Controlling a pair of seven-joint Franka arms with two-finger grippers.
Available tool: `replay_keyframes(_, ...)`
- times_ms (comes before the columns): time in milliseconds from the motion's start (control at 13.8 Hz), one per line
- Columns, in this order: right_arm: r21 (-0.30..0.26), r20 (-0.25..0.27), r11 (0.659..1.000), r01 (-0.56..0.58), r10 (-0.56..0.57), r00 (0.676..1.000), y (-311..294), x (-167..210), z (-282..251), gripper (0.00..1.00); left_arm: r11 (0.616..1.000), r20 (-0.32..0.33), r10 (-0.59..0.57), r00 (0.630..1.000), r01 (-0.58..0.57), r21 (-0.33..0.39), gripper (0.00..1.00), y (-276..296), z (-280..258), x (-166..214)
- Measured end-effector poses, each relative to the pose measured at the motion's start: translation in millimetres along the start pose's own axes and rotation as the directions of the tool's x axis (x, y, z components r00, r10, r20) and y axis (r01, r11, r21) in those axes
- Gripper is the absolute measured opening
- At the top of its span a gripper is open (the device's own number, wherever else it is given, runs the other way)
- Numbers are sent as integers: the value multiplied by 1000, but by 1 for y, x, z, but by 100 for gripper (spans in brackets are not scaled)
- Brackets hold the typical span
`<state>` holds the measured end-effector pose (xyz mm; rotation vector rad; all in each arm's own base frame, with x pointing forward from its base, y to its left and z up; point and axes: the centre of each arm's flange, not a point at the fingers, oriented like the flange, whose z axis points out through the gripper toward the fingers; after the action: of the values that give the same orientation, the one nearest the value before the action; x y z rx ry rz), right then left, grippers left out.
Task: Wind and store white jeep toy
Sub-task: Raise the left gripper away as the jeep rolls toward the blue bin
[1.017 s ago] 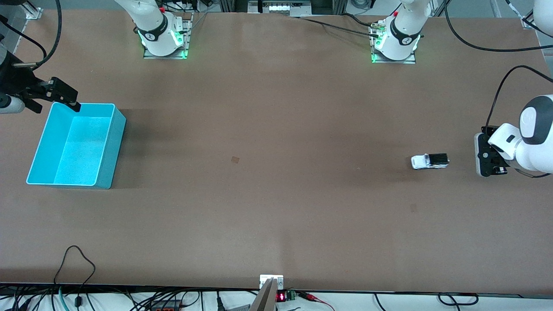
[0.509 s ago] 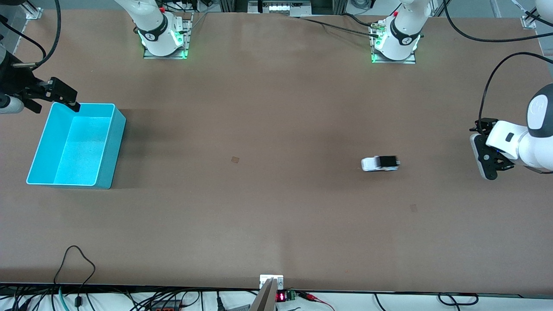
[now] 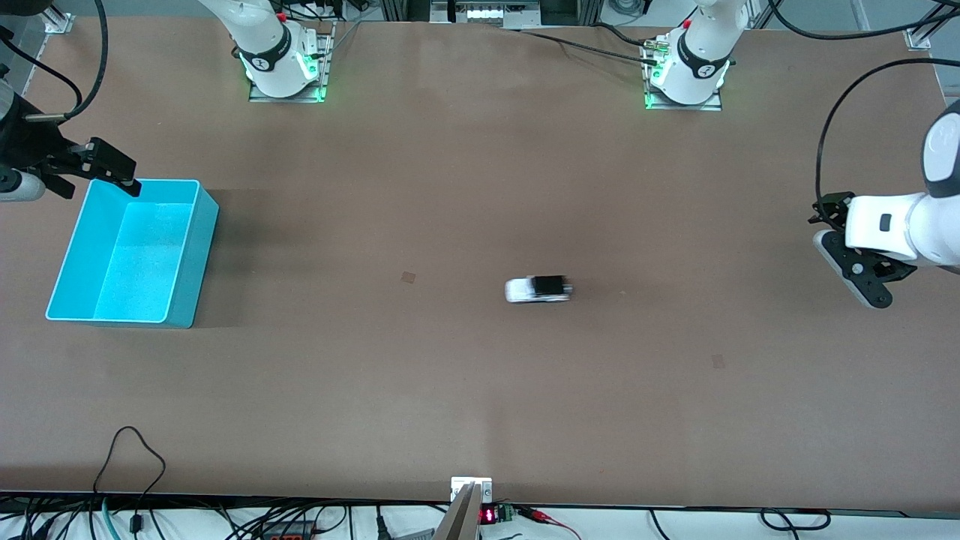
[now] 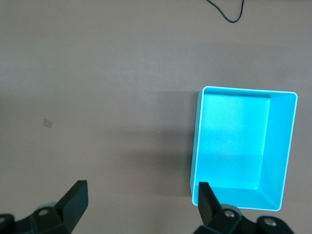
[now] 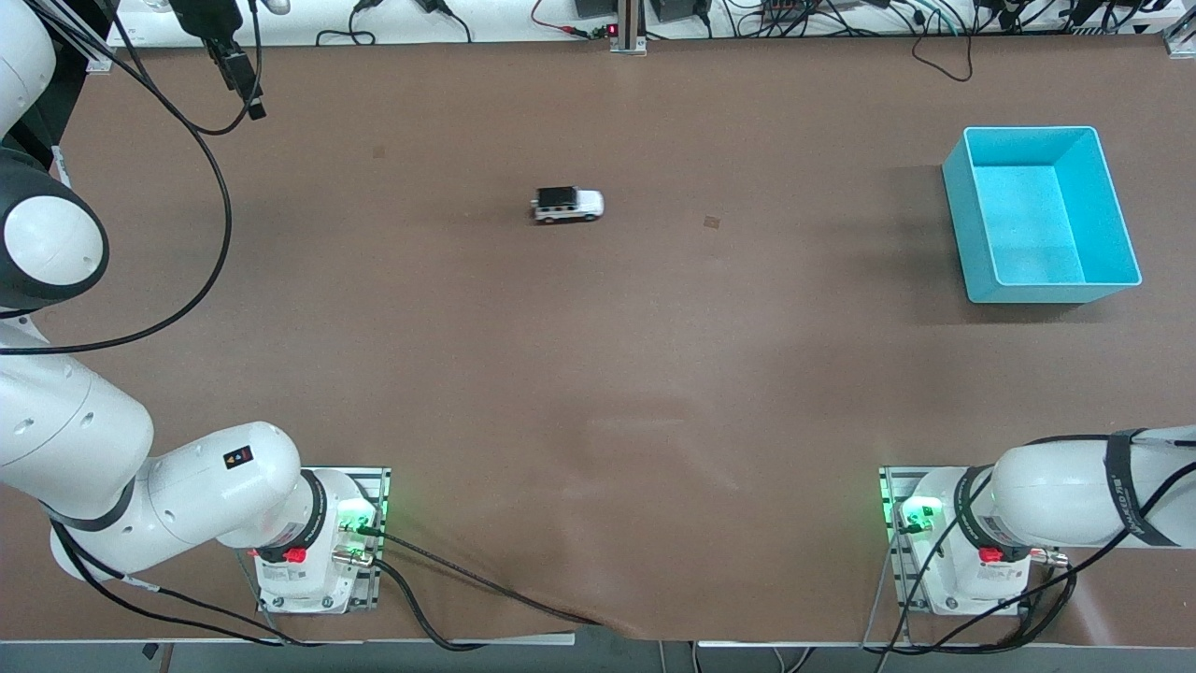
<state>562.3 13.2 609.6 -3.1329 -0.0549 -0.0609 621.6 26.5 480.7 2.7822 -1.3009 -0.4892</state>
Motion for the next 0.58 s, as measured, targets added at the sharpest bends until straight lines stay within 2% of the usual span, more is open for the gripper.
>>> replay_keyframes(218,0,3,1000,-2,2,1000,1,1,2,100,989,-35,-144,989,143,-41,100,9,-6,4)
replay_keyframes(581,0,9,1000,-2,2,1000,4,1,4,100,929,-58,-370,927,367,-52,100,21,-23,1)
